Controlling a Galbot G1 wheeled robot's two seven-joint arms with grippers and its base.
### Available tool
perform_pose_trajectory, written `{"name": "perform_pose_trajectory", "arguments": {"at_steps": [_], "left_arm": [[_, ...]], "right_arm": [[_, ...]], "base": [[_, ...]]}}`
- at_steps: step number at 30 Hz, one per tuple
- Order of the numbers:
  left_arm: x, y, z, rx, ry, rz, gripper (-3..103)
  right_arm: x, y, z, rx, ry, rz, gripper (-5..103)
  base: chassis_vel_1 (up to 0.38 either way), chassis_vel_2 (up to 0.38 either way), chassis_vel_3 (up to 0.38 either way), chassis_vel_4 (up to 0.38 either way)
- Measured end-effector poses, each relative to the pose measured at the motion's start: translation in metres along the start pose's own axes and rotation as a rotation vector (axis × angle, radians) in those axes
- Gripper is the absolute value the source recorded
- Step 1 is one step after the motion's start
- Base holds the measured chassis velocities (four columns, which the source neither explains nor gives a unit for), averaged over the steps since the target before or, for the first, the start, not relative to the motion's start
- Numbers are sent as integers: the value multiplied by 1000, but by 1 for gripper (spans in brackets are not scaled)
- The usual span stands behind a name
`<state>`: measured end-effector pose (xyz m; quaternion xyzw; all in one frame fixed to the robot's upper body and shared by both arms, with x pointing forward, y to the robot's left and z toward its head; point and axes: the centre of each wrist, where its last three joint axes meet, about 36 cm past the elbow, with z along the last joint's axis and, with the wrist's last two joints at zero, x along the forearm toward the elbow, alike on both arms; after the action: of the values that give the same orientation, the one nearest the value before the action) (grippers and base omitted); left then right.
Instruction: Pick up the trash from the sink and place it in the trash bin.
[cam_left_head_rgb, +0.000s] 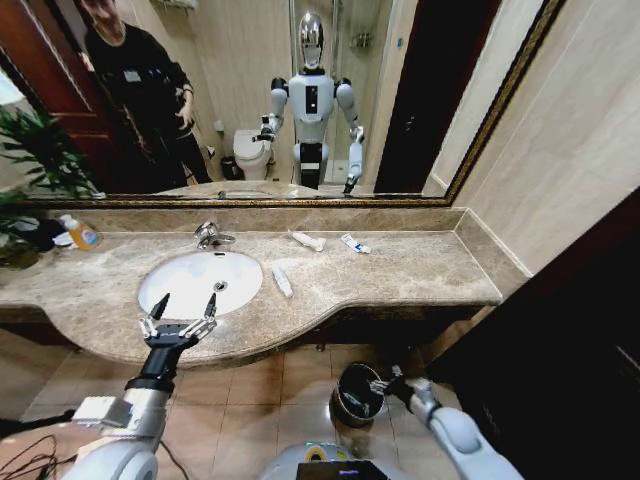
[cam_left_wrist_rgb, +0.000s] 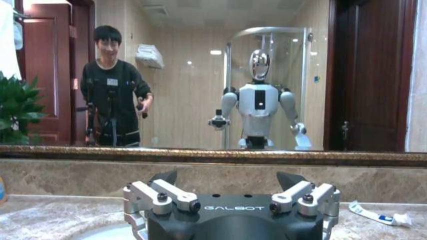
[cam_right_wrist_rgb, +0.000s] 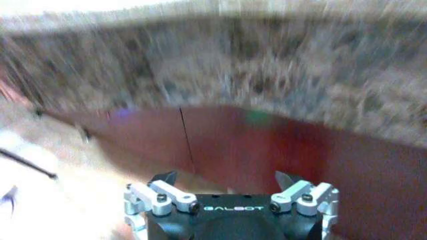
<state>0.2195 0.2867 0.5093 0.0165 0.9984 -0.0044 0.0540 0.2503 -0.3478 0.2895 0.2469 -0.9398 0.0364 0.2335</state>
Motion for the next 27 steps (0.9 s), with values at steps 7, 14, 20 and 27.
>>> {"name": "perform_pose_trajectory", "arguments": {"at_steps": [7,14,20,27], "left_arm": [[0,0,0,0,0,0,100],[0,0,0,0,0,0,100],[0,0,0,0,0,0,100],[0,0,0,0,0,0,100]], "right_arm": [[28,25,-96,-35,-196,144,100],[5,24,-206,-79,-332,240,100],[-10,-6,-237,-19,-351,191,100],[-53,-70,-290,3,-333,144,100]], "base": [[0,0,0,0],[0,0,0,0],[0,0,0,0],[0,0,0,0]]}}
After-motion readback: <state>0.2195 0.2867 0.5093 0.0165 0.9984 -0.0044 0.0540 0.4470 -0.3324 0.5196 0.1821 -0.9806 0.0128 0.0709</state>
